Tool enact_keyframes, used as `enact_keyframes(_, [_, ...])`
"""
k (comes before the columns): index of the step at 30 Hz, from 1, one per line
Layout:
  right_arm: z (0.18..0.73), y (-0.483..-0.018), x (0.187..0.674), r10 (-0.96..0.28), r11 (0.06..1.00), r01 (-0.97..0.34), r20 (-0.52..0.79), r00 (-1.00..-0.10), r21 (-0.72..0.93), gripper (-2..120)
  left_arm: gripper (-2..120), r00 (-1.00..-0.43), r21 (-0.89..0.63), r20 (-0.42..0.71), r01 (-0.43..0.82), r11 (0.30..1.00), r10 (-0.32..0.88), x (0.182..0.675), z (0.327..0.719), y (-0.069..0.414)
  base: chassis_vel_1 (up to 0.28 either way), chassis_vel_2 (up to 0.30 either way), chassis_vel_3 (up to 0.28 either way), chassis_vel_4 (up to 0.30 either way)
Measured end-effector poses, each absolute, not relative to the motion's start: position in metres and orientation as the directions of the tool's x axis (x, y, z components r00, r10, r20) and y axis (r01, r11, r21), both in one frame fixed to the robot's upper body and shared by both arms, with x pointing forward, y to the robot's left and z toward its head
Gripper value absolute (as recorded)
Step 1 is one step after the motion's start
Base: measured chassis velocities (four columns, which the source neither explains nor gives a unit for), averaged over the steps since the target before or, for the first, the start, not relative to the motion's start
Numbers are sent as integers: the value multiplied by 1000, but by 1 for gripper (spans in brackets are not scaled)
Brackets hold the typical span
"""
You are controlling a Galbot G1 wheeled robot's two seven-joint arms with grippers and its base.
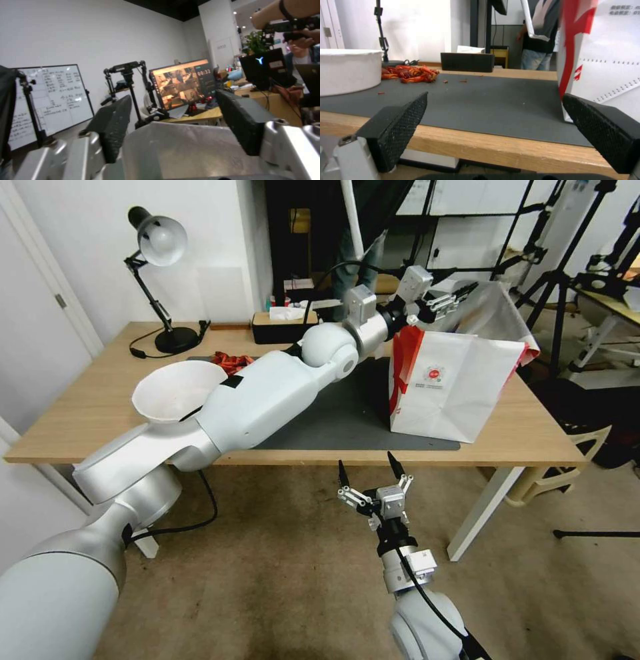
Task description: Close the takeout container lid, then place the container into the takeout bag.
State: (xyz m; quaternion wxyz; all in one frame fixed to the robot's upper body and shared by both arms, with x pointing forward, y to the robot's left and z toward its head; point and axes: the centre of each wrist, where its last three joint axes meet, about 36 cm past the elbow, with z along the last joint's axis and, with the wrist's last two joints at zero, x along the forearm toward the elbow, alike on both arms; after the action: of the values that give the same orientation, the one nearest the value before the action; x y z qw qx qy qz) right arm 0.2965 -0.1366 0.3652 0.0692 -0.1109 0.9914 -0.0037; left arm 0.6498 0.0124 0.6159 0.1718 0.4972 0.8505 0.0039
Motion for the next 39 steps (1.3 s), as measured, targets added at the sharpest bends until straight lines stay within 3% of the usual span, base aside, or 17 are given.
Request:
enact_keyframes(2, [365,-136,297,-220,975,-219,-136,-966,-22,100,76,-459,166,-293,839,518,838,649,618,15,0,0,0,0])
enact_keyframes(5, [365,-135,297,-220,975,-219,-135,-966,-19,100,89,-546,157,-271,788,596,793,645,624,30,0,0,0,0])
enact_keyframes(9, [366,-135,297,-219,976,-218,-133,-967,-19,100,99,-599,148,-253,752,642,760,637,622,52,0,0,0,0])
enact_keyframes(18, [371,-136,297,-203,979,-203,-141,-969,-17,100,100,-711,100,-226,662,742,665,595,597,121,0,0,0,0])
enact_keyframes(21, [376,-137,299,-176,984,-175,-155,-972,-17,100,100,-788,54,-218,580,813,576,563,571,178,0,0,0,0])
enact_keyframes(27, [383,-141,300,-115,993,-113,-171,-978,-24,100,100,-872,35,-186,455,890,453,497,527,231,0,0,0,0])
enact_keyframes(36, [389,-154,302,-57,998,-56,-167,-984,-9,100,100,-956,64,-138,254,965,260,429,475,258,0,0,0,0])
enact_keyframes(39, [391,-163,305,-43,999,-45,-162,-986,5,100,100,-980,72,-110,158,985,165,382,449,262,0,0,0,0])
